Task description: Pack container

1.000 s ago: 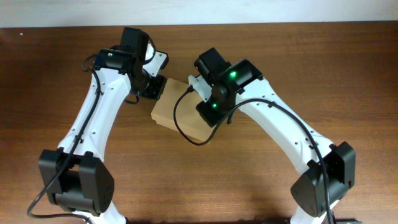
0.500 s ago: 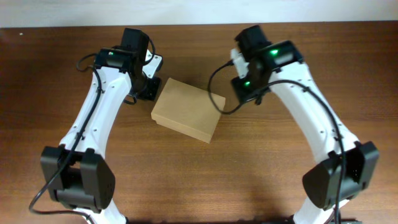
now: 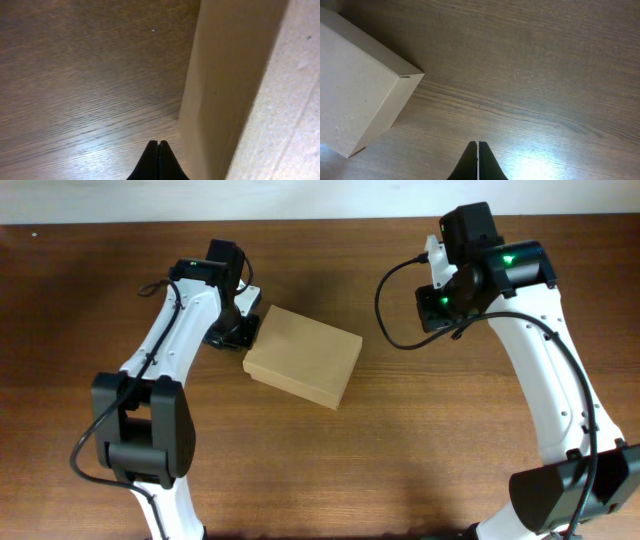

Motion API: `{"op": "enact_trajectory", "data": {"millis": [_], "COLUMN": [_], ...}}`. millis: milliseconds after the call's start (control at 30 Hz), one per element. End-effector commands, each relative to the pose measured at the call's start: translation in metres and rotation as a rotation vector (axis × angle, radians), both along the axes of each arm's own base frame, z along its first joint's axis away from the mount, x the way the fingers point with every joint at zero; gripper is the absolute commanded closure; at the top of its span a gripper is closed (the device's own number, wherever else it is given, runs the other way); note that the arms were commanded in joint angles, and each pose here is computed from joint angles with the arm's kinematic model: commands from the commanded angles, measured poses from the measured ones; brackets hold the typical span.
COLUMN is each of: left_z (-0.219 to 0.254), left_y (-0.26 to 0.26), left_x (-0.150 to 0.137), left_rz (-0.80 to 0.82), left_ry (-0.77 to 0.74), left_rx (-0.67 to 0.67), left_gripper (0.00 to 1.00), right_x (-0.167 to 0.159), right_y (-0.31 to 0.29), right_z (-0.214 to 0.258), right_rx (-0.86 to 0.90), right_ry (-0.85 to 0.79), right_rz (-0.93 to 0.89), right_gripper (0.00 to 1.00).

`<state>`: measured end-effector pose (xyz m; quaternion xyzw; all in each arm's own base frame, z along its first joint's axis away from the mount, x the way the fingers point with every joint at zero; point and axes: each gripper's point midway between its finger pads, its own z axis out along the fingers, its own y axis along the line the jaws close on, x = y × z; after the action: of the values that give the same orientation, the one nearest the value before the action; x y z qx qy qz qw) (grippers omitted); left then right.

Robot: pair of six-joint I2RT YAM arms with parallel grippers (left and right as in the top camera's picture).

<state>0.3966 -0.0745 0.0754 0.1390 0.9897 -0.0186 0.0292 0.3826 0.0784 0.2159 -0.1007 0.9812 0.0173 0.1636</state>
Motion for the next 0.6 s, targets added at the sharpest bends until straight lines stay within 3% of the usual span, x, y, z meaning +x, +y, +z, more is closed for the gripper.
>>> {"op": "enact_trajectory", "data": {"millis": [0,133,567], "left_z": [-0.003,-0.002,-0.001], "left_y": [-0.011,-0.029,-0.072], "left_x": [-0.005,-0.014,-0.029], "left_rz": [0.016,0.02,-0.04], "left_ry": [0.026,0.065,0.083], "left_rx": [-0.039,-0.1,-0.12], "left_gripper": [0.98,0.98,0.98], "right_x": [0.003,0.004,0.003], "right_y": [-0.005,-0.009,-0.009], "right_z": [0.014,0.015,0.014], "right_rx": [-0.003,-0.024,-0.028], "right_ry": [-0.046,-0.051,-0.046], "right_rz": [-0.018,-0.027,-0.023], "right_gripper": [0.96,0.96,0.96]}}
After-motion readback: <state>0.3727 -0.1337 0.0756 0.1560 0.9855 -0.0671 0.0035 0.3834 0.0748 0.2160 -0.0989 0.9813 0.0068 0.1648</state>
